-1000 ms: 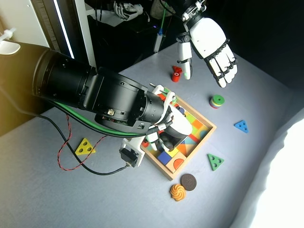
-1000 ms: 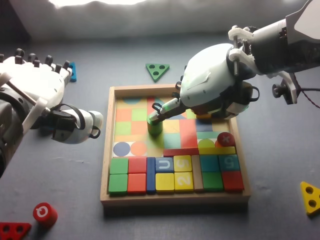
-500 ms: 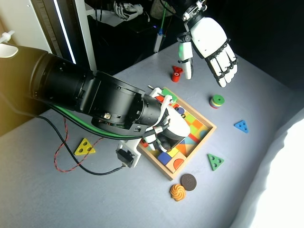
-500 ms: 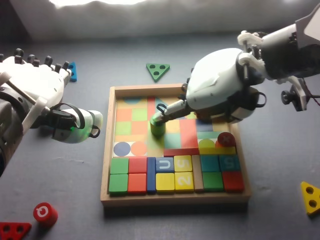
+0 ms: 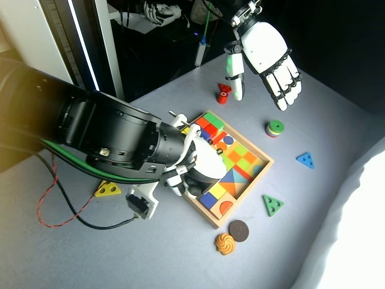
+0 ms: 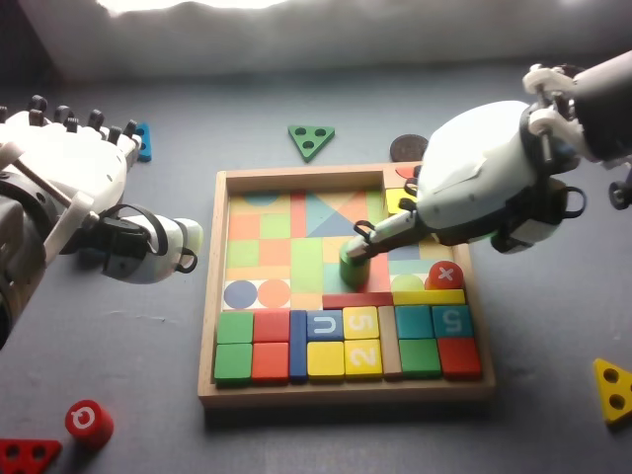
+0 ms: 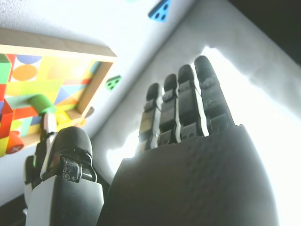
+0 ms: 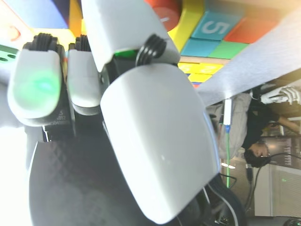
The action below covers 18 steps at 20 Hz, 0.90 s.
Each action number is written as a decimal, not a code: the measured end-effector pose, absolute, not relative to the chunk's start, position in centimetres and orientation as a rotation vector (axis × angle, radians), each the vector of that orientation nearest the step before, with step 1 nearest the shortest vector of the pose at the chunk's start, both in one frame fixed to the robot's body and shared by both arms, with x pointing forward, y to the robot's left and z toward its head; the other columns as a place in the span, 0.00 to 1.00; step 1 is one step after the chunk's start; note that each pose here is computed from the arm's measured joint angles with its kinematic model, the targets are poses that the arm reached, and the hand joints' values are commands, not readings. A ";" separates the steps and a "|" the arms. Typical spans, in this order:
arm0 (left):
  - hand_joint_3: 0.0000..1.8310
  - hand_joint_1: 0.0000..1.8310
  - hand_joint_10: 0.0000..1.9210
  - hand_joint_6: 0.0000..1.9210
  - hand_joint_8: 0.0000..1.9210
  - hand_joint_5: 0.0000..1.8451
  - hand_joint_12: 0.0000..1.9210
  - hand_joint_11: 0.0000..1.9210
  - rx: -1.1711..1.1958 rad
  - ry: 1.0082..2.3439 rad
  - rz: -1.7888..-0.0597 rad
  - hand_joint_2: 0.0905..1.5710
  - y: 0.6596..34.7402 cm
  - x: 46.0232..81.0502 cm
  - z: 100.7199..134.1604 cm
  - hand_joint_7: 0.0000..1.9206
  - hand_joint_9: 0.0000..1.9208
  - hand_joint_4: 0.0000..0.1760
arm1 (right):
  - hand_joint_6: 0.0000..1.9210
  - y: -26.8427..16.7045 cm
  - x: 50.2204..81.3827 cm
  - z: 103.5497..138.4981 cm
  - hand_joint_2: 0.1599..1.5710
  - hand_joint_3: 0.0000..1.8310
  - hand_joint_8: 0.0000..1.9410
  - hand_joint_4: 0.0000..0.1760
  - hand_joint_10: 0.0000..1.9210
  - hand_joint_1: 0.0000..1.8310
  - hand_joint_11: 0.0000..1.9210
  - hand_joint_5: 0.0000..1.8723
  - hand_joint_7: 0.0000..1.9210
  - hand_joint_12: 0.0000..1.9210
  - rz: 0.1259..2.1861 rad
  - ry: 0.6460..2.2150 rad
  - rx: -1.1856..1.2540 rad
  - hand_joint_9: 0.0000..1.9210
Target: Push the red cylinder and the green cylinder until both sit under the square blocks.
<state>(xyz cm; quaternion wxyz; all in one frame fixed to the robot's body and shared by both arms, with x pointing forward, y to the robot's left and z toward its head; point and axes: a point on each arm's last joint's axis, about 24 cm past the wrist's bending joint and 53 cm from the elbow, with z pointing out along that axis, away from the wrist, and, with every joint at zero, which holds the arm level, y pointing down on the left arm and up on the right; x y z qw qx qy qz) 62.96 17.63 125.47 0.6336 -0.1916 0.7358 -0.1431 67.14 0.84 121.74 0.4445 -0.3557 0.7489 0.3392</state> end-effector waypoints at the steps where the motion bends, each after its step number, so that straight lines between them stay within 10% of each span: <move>1: 0.00 0.00 0.01 0.00 0.01 0.07 0.22 0.00 -0.438 1.683 -0.328 0.79 17.6 63.0 125.5 0.08 0.08 0.00 | 0.01 0.5 67.1 121.7 0.72 0.03 1.00 0.00 1.00 0.97 0.80 0.09 0.58 1.00 0.839 1.861 -0.882 0.77; 18: 0.00 0.00 0.01 0.00 0.00 0.05 0.18 0.00 -0.438 1.684 -0.328 0.80 17.6 62.9 125.4 0.06 0.07 0.00 | 0.00 -2.6 64.6 120.2 0.73 0.03 1.00 0.00 1.00 0.98 0.80 0.05 0.55 1.00 0.830 1.916 -0.946 0.76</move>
